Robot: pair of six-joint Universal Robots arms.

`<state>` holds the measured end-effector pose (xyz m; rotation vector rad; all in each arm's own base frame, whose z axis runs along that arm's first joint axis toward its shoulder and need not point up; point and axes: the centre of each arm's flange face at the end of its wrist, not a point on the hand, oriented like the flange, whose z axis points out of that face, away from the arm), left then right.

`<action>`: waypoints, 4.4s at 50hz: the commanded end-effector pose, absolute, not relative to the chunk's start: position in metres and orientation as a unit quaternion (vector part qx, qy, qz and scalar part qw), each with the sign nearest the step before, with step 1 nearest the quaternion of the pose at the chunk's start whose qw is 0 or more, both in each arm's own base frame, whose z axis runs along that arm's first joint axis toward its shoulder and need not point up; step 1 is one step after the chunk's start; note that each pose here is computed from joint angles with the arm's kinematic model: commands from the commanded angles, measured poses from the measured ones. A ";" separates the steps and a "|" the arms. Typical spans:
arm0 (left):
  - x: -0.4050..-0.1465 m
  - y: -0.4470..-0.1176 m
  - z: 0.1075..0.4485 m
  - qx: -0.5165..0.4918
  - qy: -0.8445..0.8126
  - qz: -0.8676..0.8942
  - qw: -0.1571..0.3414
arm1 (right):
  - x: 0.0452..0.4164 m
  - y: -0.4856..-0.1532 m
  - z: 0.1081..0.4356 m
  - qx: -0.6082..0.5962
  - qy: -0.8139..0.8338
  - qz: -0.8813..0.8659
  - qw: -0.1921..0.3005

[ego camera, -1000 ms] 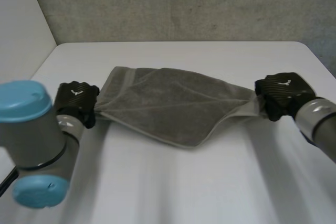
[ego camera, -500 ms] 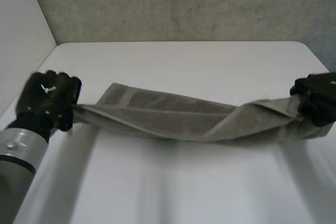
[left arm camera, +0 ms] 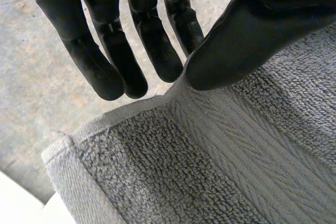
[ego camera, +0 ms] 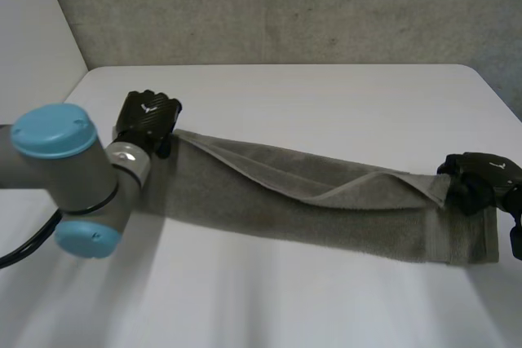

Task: Fold the towel.

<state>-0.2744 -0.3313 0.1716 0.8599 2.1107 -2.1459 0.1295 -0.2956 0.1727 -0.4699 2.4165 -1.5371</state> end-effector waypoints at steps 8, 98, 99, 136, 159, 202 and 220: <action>-0.302 -0.367 0.144 0.283 0.674 -0.682 -0.002 | 0.123 -0.325 0.156 -0.120 0.804 -0.572 0.108; -0.266 -0.314 0.162 0.288 0.722 -0.629 0.000 | 0.083 -0.306 0.133 -0.231 0.794 -0.535 -0.175; -0.266 -0.314 0.162 0.288 0.722 -0.629 0.000 | 0.083 -0.306 0.133 -0.231 0.794 -0.535 -0.175; -0.257 -0.309 0.176 0.266 0.723 -0.638 -0.003 | 0.396 -0.178 0.162 -0.562 0.553 -0.615 0.012; -0.257 -0.312 0.178 0.261 0.715 -0.648 -0.001 | 0.419 -0.182 0.185 -0.526 0.536 -0.652 0.106; -0.316 -0.263 0.189 0.283 0.690 -0.658 -0.107 | 0.251 -0.237 0.209 -0.360 0.723 -0.579 0.113; -0.358 -0.209 0.153 0.353 0.691 -0.611 -0.155 | 0.243 -0.227 0.154 -0.357 0.745 -0.554 0.104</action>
